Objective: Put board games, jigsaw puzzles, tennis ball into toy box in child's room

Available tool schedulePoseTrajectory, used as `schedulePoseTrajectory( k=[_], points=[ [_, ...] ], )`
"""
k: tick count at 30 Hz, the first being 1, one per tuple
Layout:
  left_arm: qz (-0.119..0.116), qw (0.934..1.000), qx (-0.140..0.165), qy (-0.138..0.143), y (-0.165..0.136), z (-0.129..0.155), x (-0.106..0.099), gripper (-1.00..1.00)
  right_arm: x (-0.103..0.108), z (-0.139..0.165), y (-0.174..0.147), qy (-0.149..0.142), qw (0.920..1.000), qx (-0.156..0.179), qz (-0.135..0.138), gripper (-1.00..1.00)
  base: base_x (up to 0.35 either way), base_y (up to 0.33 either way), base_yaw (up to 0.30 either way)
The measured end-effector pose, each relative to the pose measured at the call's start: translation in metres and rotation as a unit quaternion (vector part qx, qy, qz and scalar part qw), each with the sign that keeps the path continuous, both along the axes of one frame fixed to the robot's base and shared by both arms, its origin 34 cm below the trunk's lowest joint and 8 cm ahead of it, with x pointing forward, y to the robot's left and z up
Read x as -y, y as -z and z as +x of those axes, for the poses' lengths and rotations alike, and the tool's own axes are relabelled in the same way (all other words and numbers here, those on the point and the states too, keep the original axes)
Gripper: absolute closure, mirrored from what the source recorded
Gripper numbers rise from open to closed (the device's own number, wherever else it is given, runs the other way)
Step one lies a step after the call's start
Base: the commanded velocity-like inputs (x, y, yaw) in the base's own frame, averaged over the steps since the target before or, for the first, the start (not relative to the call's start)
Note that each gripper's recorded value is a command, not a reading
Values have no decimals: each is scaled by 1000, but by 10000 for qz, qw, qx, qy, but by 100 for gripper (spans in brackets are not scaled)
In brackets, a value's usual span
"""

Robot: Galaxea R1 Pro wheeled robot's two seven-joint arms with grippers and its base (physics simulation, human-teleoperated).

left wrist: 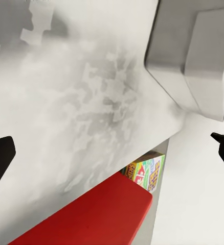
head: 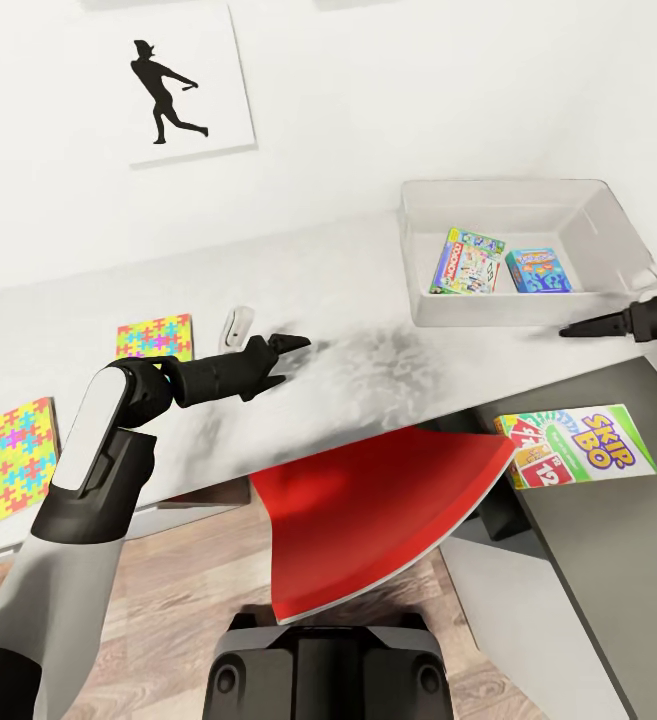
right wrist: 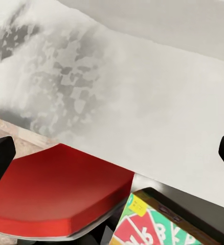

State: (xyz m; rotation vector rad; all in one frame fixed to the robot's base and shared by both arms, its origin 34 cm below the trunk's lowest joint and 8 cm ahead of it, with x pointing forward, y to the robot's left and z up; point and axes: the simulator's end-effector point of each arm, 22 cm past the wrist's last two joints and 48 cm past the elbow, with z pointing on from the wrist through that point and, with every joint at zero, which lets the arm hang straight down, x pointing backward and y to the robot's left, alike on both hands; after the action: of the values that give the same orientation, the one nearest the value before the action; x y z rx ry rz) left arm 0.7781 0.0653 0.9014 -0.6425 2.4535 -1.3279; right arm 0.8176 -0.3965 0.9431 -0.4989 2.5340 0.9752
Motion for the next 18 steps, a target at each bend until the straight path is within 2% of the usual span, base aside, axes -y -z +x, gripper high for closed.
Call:
schedulePoseTrajectory(
  k=[7,15,18],
  points=[
    [16,10000,-2,-3,1,0,-1,-100,8,-21,-2,80,9997,-106,202,-100,0,0,0],
    [22,10000,-10,0,1,0,-1,-100,13,-69,0,105,9978,-408,502,-100,0,0,0],
    [20,10000,-12,3,1,-1,0,-100,13,-75,0,96,9975,-452,537,-100,0,0,0]
  ],
)
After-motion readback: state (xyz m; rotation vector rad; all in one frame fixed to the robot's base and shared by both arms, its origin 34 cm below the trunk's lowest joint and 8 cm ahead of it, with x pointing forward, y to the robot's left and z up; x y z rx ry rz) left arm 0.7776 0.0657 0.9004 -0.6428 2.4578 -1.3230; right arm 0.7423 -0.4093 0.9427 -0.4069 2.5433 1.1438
